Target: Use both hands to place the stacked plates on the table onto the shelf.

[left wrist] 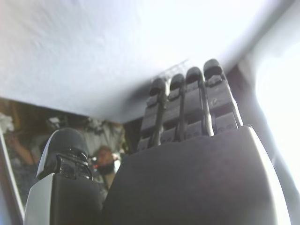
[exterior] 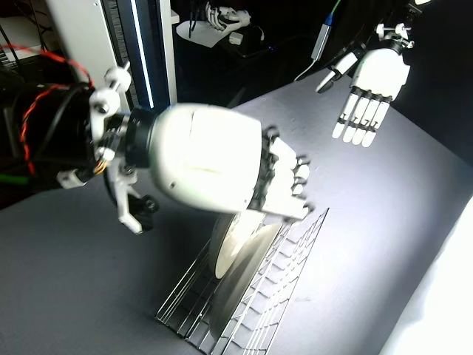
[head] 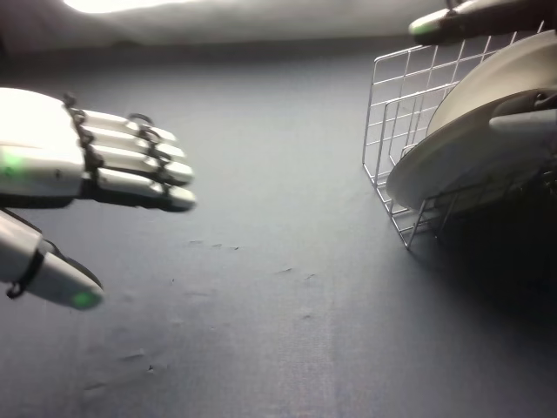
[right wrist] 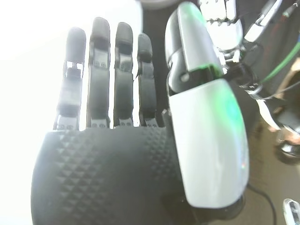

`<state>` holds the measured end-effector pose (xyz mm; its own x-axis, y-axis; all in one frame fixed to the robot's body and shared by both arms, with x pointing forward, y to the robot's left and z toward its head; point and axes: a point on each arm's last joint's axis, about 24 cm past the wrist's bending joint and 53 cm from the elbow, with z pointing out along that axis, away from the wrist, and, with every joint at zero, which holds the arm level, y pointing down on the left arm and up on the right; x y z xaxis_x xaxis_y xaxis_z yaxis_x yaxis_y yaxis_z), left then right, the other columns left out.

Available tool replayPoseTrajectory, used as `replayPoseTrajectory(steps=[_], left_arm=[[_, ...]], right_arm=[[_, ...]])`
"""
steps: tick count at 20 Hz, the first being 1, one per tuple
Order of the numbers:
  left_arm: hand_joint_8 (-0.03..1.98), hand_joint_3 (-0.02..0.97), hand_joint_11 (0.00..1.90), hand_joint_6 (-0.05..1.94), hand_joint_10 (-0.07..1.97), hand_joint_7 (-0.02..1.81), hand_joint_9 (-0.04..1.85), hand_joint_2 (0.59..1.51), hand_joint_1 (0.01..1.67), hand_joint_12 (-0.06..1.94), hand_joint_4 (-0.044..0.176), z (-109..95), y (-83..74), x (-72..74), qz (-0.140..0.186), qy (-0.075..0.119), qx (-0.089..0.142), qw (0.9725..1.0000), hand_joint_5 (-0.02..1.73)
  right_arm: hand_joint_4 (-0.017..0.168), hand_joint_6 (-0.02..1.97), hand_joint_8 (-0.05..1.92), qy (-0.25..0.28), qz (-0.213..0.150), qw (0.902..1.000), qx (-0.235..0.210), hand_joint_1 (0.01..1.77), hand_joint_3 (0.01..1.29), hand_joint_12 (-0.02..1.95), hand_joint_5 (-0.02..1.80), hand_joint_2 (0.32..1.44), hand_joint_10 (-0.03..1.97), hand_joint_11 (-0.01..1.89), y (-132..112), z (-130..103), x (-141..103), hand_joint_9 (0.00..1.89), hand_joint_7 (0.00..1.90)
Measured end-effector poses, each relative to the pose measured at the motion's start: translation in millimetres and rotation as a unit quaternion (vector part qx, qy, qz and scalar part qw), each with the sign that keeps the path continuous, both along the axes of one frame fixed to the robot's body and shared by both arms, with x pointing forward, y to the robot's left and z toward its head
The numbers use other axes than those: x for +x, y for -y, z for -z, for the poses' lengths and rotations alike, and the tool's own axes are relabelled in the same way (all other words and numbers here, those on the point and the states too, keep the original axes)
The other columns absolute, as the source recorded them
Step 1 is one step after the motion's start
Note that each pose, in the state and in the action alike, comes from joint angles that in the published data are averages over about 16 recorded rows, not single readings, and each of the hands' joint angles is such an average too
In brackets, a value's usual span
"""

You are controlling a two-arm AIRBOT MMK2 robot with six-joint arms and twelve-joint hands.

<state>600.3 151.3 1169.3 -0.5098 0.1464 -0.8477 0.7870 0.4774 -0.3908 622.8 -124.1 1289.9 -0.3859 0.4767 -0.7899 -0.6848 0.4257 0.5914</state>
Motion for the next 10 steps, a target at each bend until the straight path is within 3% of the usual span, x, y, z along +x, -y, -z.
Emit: replayPoseTrajectory(steps=[5, 7, 10], left_arm=[[0.00, 0.004, 0.04, 0.02, 0.02, 0.10, 0.07, 1.168, 0.02, 0.06, -0.001, -15, 24.1, -17.0, 0.032, 0.006, -0.022, 0.9992, 0.15], [0.02, 0.004, 0.08, 0.03, 0.07, 0.19, 0.14, 1.177, 0.03, 0.22, -0.001, -18, 30.9, -23.2, 0.043, 0.009, -0.025, 0.9987, 0.22], [0.25, 0.003, 0.17, 0.20, 0.38, 0.33, 0.26, 1.191, 0.06, 0.57, -0.001, -22, 36.6, -29.2, 0.054, 0.014, -0.026, 0.9981, 0.34]], right_arm=[[0.001, 0.02, 0.01, 0.076, -0.069, 0.9933, -0.053, 0.79, 0.01, 0.93, 0.30, 1.06, 0.01, 0.07, -28, -1, -30, 0.40, 0.37], [0.002, 0.02, 0.02, 0.105, -0.096, 0.9869, -0.076, 0.67, 0.01, 0.96, 0.31, 1.05, 0.04, 0.07, -37, 2, -43, 0.39, 0.38], [0.003, 0.14, 0.17, 0.143, -0.132, 0.9750, -0.107, 0.52, 0.01, 1.11, 0.38, 1.04, 0.28, 0.15, -49, 8, -60, 0.43, 0.44]])
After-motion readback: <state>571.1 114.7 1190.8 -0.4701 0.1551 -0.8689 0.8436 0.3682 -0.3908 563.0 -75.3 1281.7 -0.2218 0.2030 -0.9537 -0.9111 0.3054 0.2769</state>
